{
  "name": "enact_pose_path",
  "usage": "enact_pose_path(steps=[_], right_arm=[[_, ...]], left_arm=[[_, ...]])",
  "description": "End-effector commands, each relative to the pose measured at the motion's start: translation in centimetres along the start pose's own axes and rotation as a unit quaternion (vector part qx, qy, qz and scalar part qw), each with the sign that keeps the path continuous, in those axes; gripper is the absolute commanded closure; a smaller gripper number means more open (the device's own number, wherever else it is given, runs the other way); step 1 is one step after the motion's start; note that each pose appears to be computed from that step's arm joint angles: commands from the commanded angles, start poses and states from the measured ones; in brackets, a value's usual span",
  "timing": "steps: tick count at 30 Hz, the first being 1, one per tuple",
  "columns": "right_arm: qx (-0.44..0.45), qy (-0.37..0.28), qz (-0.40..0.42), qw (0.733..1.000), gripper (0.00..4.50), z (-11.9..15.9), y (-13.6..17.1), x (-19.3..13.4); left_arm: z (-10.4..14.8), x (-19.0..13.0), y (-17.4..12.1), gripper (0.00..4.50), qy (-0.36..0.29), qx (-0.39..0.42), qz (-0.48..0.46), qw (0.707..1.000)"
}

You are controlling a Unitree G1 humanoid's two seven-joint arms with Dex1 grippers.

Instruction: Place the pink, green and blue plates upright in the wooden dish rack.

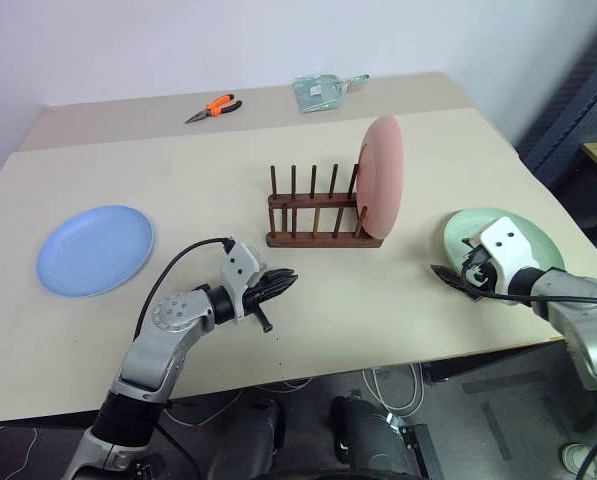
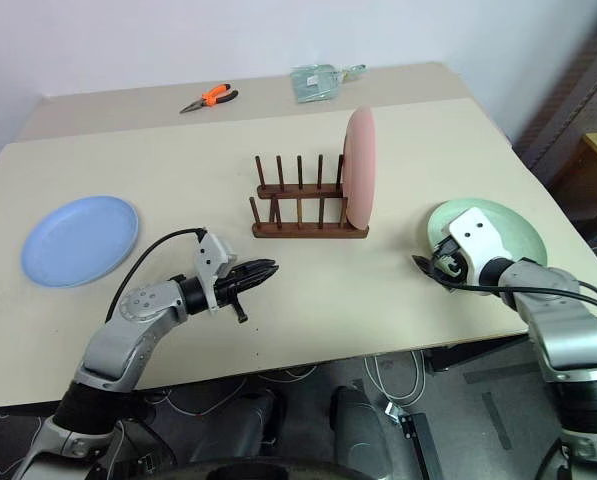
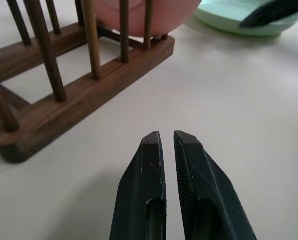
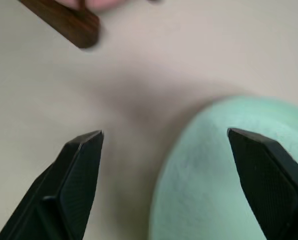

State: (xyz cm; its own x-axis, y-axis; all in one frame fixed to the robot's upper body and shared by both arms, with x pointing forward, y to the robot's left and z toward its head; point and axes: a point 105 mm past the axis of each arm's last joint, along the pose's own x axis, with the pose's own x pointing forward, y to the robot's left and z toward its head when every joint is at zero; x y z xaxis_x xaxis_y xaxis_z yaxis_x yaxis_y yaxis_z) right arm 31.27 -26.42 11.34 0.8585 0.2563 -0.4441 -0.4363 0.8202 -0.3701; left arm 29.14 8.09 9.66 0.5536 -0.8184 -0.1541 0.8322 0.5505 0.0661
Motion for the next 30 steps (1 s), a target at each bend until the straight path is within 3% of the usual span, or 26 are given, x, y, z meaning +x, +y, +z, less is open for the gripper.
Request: enact_pose_path(steps=[1,7,13,18,23,26,30], right_arm=[[0.004,0.016,-0.041,0.999,1.31,-0.4,-0.9,0.2],[0.032,0.017,-0.059,0.998,4.37,-0.6,-1.2,0.5],[0.03,-0.023,-0.091,0.995,4.45,1.4,-2.7,0.2],[-0.028,-0.197,-0.153,0.968,4.45,10.3,-6.0,-2.6],[0.03,-0.439,-0.062,0.896,4.45,21.0,-3.6,-8.0],[0.07,-0.511,0.043,0.856,4.45,23.7,-0.7,-10.5],[0.158,-0.582,0.192,0.775,4.45,26.7,3.4,-13.2]], left_arm=[[0.8,0.2,-0.1,4.09,-0.011,0.016,-0.011,1.0],[0.7,0.2,0.1,4.09,-0.006,0.021,-0.012,1.0],[0.6,0.0,0.2,4.09,-0.004,0.022,-0.01,1.0],[0.6,-0.4,0.8,4.09,-0.005,0.026,0.004,1.0],[1.3,-0.7,3.1,4.09,-0.027,0.04,0.06,0.997],[1.7,-1.1,4.4,4.09,-0.04,0.048,0.095,0.993],[1.8,-1.8,5.6,4.09,-0.051,0.056,0.129,0.989]])
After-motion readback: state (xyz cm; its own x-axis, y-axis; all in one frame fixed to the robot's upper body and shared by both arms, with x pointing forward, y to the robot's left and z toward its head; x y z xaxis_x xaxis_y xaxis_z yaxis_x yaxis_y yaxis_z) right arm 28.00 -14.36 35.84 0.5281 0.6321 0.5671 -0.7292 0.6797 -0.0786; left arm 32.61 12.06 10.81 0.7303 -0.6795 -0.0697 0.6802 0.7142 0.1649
